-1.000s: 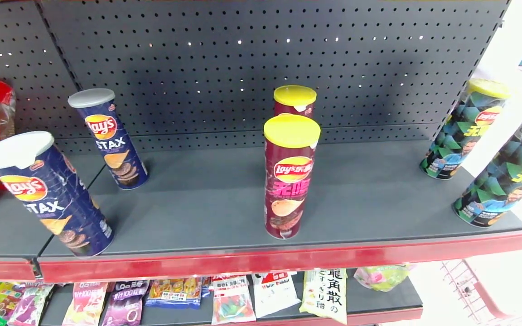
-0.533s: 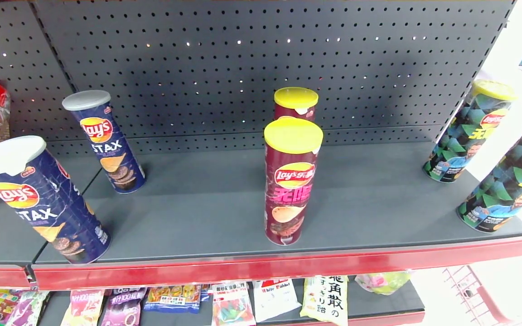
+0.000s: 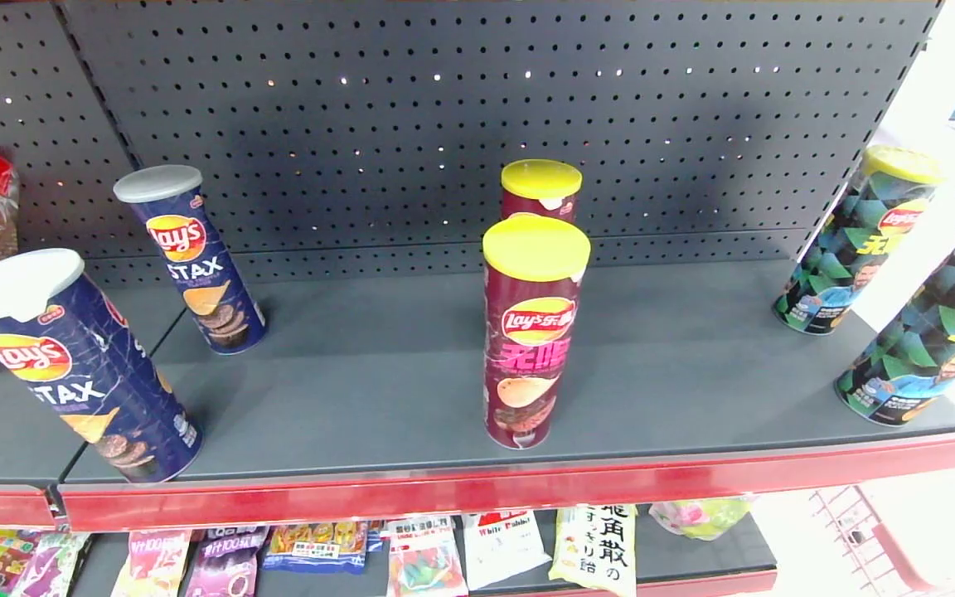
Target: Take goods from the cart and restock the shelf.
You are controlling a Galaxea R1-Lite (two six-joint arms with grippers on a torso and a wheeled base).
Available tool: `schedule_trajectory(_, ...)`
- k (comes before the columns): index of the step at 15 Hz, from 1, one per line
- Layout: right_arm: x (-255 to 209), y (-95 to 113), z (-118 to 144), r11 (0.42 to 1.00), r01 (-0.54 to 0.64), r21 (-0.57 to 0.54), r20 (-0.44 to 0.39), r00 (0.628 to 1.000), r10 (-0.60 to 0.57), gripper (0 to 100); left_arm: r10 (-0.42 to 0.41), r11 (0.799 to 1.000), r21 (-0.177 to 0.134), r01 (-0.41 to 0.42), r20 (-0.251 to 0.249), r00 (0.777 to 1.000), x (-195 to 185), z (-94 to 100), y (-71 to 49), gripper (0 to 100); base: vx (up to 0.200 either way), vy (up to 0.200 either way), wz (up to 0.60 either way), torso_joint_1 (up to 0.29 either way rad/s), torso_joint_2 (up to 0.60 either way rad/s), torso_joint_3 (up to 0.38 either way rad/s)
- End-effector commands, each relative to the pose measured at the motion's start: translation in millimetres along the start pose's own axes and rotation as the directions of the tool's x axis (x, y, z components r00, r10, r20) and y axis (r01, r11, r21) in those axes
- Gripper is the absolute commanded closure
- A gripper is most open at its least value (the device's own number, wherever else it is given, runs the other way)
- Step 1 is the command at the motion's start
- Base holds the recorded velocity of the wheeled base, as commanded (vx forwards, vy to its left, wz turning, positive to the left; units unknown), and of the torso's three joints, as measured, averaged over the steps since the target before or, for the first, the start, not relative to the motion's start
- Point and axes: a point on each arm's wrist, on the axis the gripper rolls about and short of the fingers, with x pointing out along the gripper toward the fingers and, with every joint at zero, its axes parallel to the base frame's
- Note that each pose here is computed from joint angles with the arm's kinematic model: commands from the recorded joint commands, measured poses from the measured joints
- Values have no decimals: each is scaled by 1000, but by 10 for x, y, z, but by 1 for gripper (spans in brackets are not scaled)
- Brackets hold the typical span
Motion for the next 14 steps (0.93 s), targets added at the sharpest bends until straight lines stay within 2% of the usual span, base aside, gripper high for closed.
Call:
schedule_trajectory(1, 1, 0, 0, 1000, 0, 0, -2, 1000, 0, 0, 127, 989, -71, -131, -63, 990, 63, 32, -8, 0, 0, 0, 0, 0, 0, 0)
schedule_trajectory(2, 1, 0, 0, 1000, 0, 0, -2, 1000, 0, 0, 200, 971, -113, -212, -104, 974, 104, 57, -20, 0, 0, 0, 0, 0, 0, 0)
schedule_trajectory(3, 1, 0, 0, 1000, 0, 0, -2, 1000, 0, 0, 245, 955, -137, -262, -126, 961, 123, 71, -30, 0, 0, 0, 0, 0, 0, 0)
schedule_trajectory(4, 1, 0, 0, 1000, 0, 0, -2, 1000, 0, 0, 326, 923, -158, -350, -161, 932, 146, 66, -55, 0, 0, 0, 0, 0, 0, 0)
schedule_trajectory(5, 1, 0, 0, 1000, 0, 0, -2, 1000, 0, 0, 375, 900, -162, -404, -183, 909, 149, -67, -93, 0, 0, 0, 0, 0, 0, 0)
schedule_trajectory(6, 1, 0, 0, 1000, 0, 0, -2, 1000, 0, 0, 372, 903, -169, -395, -155, 915, 107, -209, -115, 0, 0, 0, 0, 0, 0, 0)
schedule_trajectory(7, 1, 0, 0, 1000, 0, 0, -2, 1000, 0, 0, 349, 916, -168, -363, -110, 931, 63, -339, -134, 0, 0, 0, 0, 0, 0, 0)
schedule_trajectory(8, 1, 0, 2, 1000, 0, 0, 0, 1000, 0, 0, 344, 918, -171, -357, -98, 934, 82, -322, -132, 0, 0, 0, 0, 0, 0, 0)
schedule_trajectory(9, 1, 0, 0, 1000, 0, 0, -2, 1000, 0, 0, 328, 925, -183, -332, -54, 943, 91, -283, -132, 0, 0, 0, 0, 0, 0, 0)
schedule_trajectory(10, 1, 0, 0, 1000, 0, 0, -2, 1000, 0, 0, 193, 964, -190, -186, 15, 981, 129, -261, -160, 0, 0, 0, 0, 0, 0, 0)
schedule_trajectory(11, 1, 0, 0, 1000, 0, 0, -2, 1000, 0, 0, 41, 983, -183, -28, 71, 997, 161, -257, -194, 0, 0, 0, 0, 0, 0, 0)
schedule_trajectory(12, 1, 0, 0, 1000, 0, 0, -2, 1000, 0, 0, -42, 988, -144, 56, 97, 994, 180, -266, -214, 0, 0, 0, 0, 0, 0, 0)
schedule_trajectory(13, 1, 0, 0, 1000, 0, 0, -2, 1000, 0, 0, -86, 990, -111, 91, 52, 995, 242, -403, -236, 0, 0, 0, 0, 0, 0, 0)
schedule_trajectory(14, 1, 0, 0, 1000, 0, 0, -2, 1000, 0, 0, -65, 991, -114, 68, 36, 997, 297, -507, -242, 0, 0, 0, 0, 0, 0, 0)
